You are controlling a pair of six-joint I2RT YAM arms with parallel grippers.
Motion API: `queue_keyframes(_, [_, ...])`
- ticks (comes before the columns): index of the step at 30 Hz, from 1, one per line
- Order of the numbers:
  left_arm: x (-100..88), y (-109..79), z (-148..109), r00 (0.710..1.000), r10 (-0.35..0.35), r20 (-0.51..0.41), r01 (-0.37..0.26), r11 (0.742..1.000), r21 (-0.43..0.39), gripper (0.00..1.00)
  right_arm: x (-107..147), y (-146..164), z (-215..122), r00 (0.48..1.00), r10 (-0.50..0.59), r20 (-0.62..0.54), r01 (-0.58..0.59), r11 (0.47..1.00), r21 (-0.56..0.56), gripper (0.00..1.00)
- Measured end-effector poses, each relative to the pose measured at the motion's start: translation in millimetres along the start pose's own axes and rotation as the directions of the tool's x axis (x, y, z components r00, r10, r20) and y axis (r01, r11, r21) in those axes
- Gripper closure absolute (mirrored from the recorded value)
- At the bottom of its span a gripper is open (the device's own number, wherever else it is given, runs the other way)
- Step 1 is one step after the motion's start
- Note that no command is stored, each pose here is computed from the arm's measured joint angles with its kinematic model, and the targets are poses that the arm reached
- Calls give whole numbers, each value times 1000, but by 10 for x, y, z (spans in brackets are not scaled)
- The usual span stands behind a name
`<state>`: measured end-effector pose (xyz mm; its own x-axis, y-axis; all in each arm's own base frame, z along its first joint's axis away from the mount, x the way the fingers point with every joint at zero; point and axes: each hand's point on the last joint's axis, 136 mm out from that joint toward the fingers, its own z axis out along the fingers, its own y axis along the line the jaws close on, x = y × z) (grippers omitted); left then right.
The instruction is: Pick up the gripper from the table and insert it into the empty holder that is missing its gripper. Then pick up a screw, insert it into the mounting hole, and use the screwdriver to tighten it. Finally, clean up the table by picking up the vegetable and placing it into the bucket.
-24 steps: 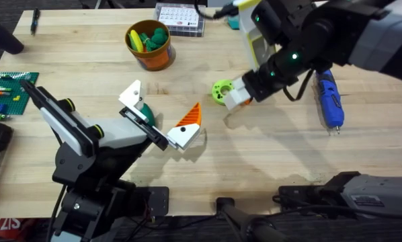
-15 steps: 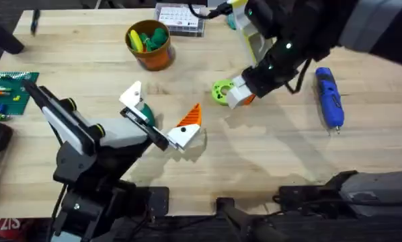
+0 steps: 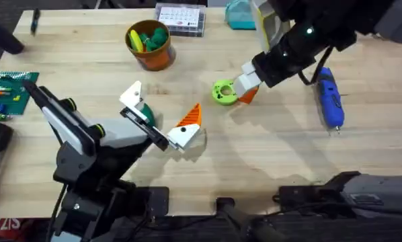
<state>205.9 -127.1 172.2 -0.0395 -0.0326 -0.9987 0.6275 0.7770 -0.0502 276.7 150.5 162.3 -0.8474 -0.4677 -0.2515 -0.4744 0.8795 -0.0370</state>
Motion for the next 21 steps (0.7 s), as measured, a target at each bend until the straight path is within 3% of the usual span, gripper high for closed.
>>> queue_keyframes(7, [1, 0, 0, 1000, 0, 0, 0, 1000, 0, 8, -74, -71, 22, 998, -54, 20, 53, 998, 43, 49])
queue_keyframes(11, [1, 0, 0, 1000, 0, 0, 0, 1000, 0, 8, -52, -74, 142, 989, -148, -27, 149, 988, 43, 49])
queue_keyframes(16, [1, 0, 0, 1000, 0, 0, 0, 1000, 0, 8, 90, -33, 340, 924, -359, -134, 359, 933, -22, 49])
queue_keyframes(21, [1, 0, 0, 1000, 0, 0, 0, 1000, 0, 8, 85, -11, 484, 877, -455, -156, 452, 890, -58, 49])
